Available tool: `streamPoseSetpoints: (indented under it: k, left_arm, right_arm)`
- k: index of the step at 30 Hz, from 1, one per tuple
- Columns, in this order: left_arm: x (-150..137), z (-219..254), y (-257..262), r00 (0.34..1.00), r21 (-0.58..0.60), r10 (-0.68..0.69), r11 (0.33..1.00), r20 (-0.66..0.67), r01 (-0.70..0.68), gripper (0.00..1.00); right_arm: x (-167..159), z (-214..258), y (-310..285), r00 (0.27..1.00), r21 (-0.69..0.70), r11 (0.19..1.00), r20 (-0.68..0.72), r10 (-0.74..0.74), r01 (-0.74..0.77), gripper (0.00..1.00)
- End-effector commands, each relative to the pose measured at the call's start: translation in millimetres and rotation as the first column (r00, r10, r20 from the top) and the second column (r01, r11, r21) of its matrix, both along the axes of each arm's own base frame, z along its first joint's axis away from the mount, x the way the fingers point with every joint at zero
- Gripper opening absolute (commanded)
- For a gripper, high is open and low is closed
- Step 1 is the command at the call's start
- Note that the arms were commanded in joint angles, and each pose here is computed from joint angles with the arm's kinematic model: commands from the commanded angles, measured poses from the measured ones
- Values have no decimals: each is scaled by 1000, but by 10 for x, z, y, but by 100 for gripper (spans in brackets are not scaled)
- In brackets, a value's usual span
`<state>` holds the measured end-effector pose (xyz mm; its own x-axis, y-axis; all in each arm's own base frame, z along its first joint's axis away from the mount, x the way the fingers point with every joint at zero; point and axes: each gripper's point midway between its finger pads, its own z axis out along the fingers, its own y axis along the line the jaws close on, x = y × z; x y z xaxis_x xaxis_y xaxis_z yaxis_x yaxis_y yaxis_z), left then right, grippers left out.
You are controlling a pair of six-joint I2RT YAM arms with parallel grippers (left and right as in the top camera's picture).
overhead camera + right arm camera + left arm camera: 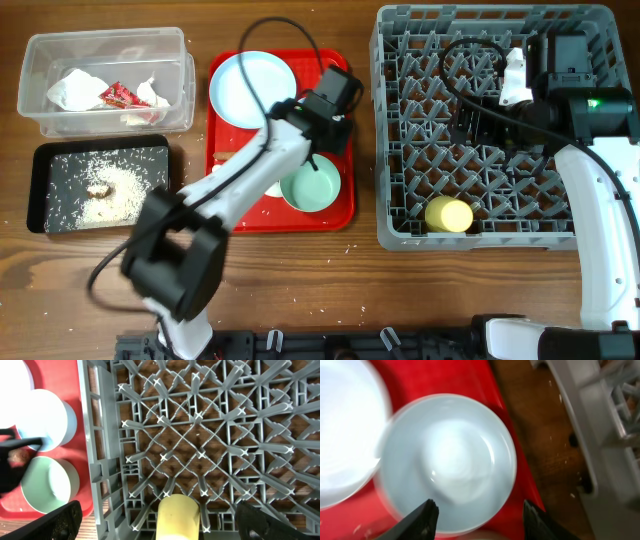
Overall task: Sort waste into correct bins and load items into the dishwasher rack
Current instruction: 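Set the empty blue bowl back on the red tray, then grasp the carrot on the red tray with the left gripper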
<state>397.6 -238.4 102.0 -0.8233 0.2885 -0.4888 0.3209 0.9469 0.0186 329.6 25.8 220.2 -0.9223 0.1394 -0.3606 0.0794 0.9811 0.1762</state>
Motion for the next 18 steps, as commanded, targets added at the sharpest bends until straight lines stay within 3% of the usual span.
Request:
streamPoseSetpoints:
  k: [1, 3, 4, 8, 10, 18]
  left_arm:
    - [111, 761, 490, 950, -181, 309, 937, 41, -297, 45]
    - [24, 664, 918, 859, -178, 507, 840, -73, -512, 42]
    - [-16, 503, 1213, 768, -145, 624, 755, -144, -640, 42]
    - [-177, -67, 1686, 489, -59, 829, 492, -272, -868, 42]
    - [-287, -289, 1761, 389, -26, 871, 401, -300, -916, 43]
    - [-351, -911, 1723, 386, -24, 862, 401, -329, -916, 42]
  right_arm:
    - [15, -30, 14, 1000, -3, 1000, -6, 23, -23, 100]
    - [14, -30, 14, 1000, -2, 1000, -6, 22, -22, 100]
    - [15, -30, 14, 1000, -2, 1000, -6, 22, -22, 100]
    - [15, -30, 14, 1000, -2, 1000, -6, 22, -22, 100]
    - [15, -30, 14, 1000, -2, 1000, -6, 22, -22, 100]
    - [24, -26, 14, 1000, -2, 1000, -2, 22, -22, 100]
